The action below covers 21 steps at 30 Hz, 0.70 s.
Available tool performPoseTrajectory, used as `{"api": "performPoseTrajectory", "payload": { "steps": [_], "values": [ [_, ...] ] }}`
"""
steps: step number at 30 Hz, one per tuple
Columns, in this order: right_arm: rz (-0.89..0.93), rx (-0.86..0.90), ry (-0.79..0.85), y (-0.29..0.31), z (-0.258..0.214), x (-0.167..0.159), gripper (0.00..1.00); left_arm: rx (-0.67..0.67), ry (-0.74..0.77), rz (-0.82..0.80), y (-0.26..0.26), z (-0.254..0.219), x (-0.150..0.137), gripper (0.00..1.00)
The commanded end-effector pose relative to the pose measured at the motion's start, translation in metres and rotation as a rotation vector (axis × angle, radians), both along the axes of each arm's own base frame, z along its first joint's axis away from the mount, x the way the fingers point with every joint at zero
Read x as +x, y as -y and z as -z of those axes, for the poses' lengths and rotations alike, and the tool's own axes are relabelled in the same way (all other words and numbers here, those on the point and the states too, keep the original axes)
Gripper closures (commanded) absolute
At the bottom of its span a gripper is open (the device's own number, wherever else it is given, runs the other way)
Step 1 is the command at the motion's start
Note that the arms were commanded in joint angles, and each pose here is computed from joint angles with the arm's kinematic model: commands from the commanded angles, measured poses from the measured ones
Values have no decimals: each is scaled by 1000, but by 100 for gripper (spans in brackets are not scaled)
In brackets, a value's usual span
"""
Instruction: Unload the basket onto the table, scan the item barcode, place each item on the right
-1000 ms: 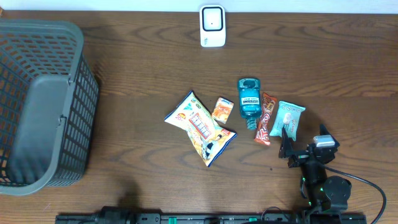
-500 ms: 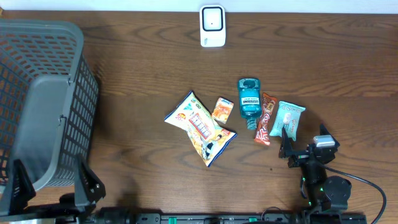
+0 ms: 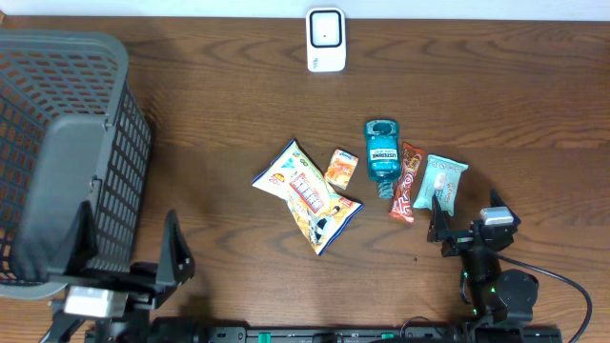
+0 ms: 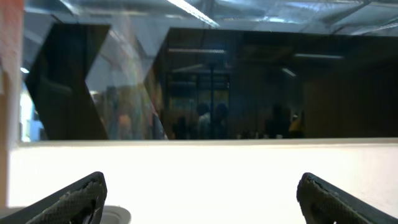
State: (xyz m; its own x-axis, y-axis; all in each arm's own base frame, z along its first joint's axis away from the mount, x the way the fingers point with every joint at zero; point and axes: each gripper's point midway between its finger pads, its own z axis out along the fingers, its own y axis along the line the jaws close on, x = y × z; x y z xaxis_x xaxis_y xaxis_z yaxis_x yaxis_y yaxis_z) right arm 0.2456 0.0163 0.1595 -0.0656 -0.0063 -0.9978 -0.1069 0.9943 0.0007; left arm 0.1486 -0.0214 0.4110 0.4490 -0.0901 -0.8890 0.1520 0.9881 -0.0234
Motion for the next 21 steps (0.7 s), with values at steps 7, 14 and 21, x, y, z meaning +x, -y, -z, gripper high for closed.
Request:
{"api": "performPoseTrajectory", "payload": {
  "steps": [7, 14, 21],
  "values": [
    [-10, 10, 0, -3, 0, 0, 1, 52, -60, 203, 34, 31, 11, 2],
    [-27, 218, -25, -8, 0, -1, 1, 55, -140, 232, 39, 71, 34, 2],
    [-47, 722, -100, -17, -2, -2, 1, 43, -170, 240, 40, 83, 40, 2]
  ]
}}
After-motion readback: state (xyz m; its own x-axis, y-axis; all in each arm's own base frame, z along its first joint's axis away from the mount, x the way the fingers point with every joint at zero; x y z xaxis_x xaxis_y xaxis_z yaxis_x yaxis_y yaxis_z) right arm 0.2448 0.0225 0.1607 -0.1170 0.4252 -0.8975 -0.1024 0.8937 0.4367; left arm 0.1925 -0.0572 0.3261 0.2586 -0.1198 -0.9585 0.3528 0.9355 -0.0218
